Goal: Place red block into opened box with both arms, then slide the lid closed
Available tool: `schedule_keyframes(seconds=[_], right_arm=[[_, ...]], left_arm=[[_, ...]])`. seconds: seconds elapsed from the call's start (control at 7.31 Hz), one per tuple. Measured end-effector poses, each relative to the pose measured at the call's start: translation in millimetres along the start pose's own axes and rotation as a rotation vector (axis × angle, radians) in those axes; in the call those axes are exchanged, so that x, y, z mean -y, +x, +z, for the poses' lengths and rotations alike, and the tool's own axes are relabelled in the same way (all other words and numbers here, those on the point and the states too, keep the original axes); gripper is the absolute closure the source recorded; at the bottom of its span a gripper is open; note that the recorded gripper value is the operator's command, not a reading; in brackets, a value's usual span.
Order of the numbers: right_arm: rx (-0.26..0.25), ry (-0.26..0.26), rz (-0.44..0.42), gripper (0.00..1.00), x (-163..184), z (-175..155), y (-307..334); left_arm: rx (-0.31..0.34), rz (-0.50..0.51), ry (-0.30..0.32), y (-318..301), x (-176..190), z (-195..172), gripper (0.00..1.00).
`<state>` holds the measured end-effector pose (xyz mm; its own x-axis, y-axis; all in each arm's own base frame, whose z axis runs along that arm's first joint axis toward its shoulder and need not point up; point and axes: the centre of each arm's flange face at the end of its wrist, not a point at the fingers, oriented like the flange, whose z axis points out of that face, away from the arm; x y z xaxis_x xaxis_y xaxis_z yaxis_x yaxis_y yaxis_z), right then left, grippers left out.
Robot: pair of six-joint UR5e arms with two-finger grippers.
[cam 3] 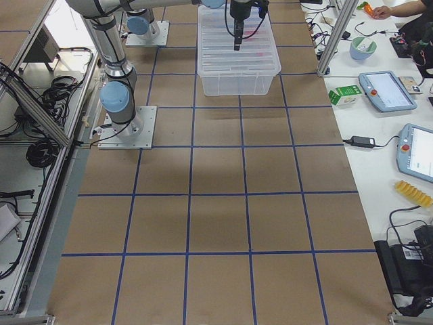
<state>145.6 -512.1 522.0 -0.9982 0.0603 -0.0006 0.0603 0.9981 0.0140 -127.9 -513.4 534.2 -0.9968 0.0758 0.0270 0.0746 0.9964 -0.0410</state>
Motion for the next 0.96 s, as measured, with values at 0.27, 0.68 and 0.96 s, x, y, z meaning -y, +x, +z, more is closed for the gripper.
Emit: schedule_keyframes(seconds=[0.27, 0.68, 0.96], right_arm=[[0.0, 0.001, 0.0, 0.0, 0.2, -0.4, 0.5], [0.0, 0.001, -0.001, 0.0, 0.2, -1.1, 0.8], [0.001, -0.002, -0.001, 0.0, 1.5, 1.2, 0.6]], left_arm=[[0.0, 0.004, 0.0, 1.3, -1.4, -0.8, 0.0], [-0.001, 0.011, -0.003, 0.5, 0.0, 0.8, 0.0], [0.001, 0.002, 0.0, -6.3, 0.5, -1.0, 0.0]])
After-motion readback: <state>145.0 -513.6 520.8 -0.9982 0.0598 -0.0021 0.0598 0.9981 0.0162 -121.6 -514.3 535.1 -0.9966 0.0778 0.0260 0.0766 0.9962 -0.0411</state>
